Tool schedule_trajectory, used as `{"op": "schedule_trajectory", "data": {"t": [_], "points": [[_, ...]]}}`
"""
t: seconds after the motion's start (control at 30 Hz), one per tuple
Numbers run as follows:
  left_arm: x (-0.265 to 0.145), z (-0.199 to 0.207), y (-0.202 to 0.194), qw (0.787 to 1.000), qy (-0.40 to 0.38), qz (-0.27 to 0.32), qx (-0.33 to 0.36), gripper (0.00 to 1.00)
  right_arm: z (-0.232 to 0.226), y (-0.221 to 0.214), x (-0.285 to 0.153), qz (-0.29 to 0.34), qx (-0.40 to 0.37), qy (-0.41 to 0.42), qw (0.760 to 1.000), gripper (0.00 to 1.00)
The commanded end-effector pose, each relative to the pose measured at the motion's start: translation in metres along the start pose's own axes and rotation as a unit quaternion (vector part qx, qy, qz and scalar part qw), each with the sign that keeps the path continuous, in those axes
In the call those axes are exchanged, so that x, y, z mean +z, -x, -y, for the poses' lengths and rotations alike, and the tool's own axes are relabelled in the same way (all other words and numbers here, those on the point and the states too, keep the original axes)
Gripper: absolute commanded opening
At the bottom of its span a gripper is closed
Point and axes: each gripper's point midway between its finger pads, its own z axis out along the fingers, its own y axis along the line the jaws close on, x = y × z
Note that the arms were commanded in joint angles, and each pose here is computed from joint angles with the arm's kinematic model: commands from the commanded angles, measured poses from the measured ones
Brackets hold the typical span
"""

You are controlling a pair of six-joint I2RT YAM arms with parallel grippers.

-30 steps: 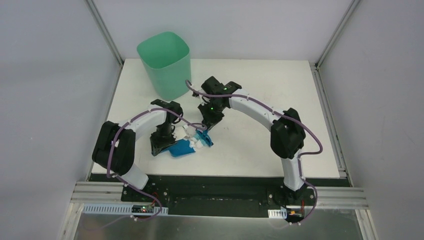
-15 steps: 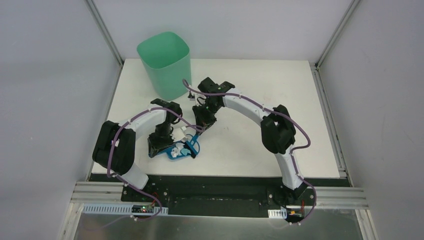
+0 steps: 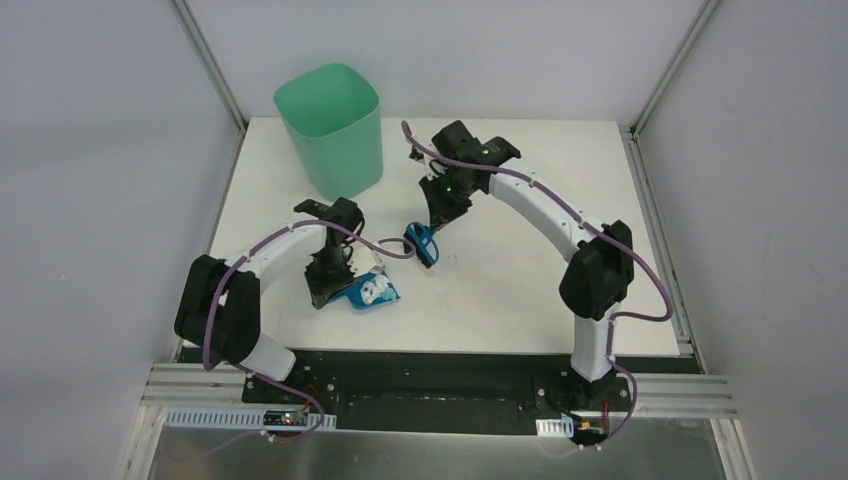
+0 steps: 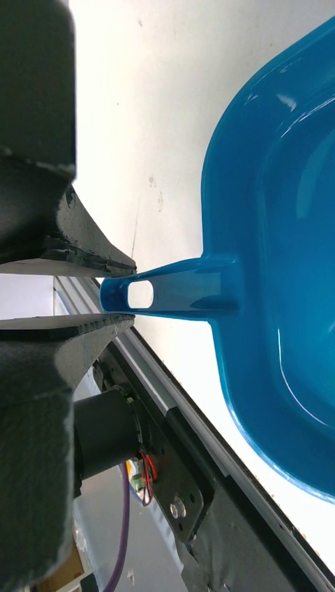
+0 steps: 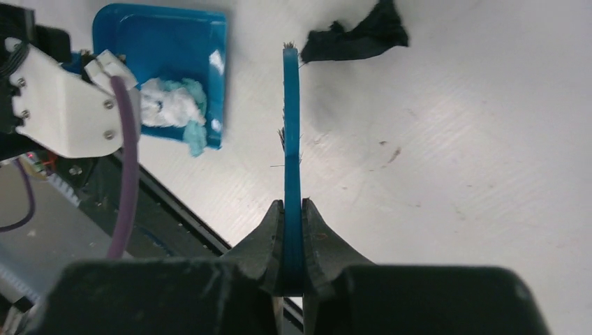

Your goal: Sweep away the paper scraps from the table

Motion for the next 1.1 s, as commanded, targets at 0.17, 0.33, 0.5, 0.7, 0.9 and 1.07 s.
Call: {"op": "schedule_trajectory", "data": {"t": [0.17,0.33,0.5,0.7,0.9,1.07], "points": [[-0.01,0.008,0.02,0.999,-0.03,0.037,-0.005,0.03,0.115,0.059,-0.05,0.05,-0.048,-0.193,0.979,0.0],[-0.012,0.003,0.017,1.0,-0.017,0.021,-0.015,0.03,0.151,0.078,-0.036,0.043,-0.073,-0.267,0.96,0.0],[-0.007,-0.001,0.008,1.0,-0.005,-0.003,-0.02,0.03,0.16,0.076,-0.009,0.018,-0.074,-0.282,0.956,0.0],[0.0,0.003,0.005,0.999,-0.029,-0.029,-0.021,0.03,0.131,0.052,0.036,-0.033,-0.074,-0.226,0.971,0.0],[0.004,0.001,0.005,0.998,-0.032,-0.042,-0.024,0.03,0.073,0.031,0.064,-0.063,-0.06,-0.109,0.99,0.0],[0.007,-0.001,0.006,0.998,-0.032,-0.048,-0.027,0.03,0.028,0.015,0.071,-0.082,-0.058,-0.04,0.994,0.0]]}}
